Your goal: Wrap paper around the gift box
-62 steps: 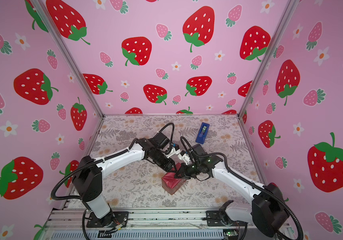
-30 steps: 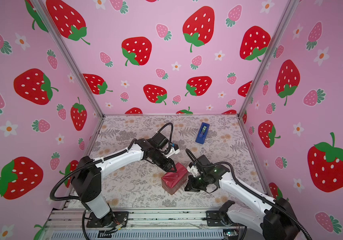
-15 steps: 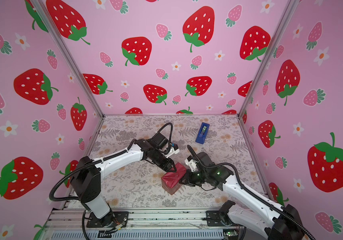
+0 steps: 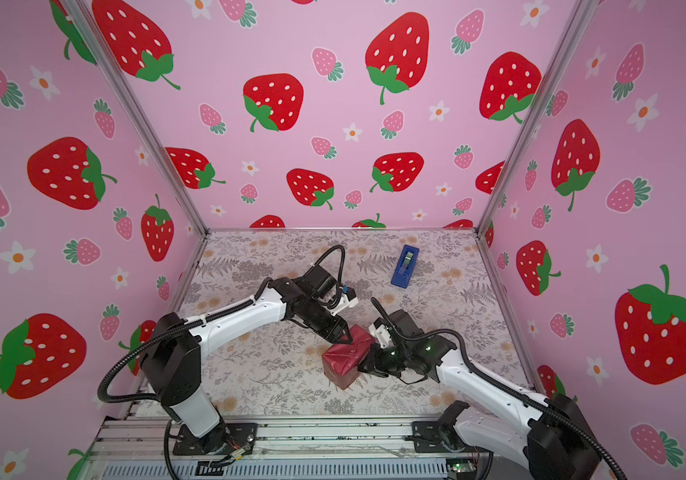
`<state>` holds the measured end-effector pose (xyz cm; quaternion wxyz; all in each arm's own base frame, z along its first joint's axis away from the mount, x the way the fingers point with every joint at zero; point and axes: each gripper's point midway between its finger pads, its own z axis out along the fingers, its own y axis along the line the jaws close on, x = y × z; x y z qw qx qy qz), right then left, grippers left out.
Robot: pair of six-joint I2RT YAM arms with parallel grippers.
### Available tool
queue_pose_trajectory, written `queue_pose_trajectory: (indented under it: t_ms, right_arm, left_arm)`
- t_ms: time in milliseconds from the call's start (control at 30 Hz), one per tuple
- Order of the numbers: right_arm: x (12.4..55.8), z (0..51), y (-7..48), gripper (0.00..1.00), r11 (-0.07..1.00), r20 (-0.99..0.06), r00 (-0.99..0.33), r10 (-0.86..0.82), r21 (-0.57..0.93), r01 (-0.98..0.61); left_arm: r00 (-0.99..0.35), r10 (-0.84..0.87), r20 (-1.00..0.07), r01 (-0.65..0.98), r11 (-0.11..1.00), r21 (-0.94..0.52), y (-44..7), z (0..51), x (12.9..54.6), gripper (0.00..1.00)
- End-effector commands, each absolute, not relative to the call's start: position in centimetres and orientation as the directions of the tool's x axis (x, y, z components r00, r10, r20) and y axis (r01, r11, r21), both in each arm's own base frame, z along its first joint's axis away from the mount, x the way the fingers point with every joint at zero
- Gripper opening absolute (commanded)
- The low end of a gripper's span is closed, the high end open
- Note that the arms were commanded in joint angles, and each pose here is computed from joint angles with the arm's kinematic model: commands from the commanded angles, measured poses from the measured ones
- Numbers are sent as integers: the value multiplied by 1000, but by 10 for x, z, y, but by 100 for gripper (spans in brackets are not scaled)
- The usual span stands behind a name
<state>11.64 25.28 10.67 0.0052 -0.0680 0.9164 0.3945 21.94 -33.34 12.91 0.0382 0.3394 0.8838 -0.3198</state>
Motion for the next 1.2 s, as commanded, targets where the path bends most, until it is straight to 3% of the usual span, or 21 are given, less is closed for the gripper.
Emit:
queue_pose_trajectory:
  t_ms: [0,233,500,900,1167]
  right_arm:
    - [121,104,247,0,708,-82,-992,-92,695,-123]
    - [123,122,242,0,714,-132,-988,-84,683,-152]
    - [124,155,266,0,560,-165,-983,-80,809,-181]
    - [123,116,256,0,659,-112,-989,-94,738,-146]
    - [135,130,237,0,717,-183,-981,-66,675,-175]
  left_arm:
    - [-781,617,-96,580,660,-477,-301,93,193,42]
    - [-784,603,-148,593,658,-463,-303,115,200,42]
    - [-778,607,-161,602,649,-465,-307,125,203,43]
    - [-783,596,-177,603,657,-453,-306,130,206,43]
    - [-762,539,-357,645,678,-352,-299,183,226,47]
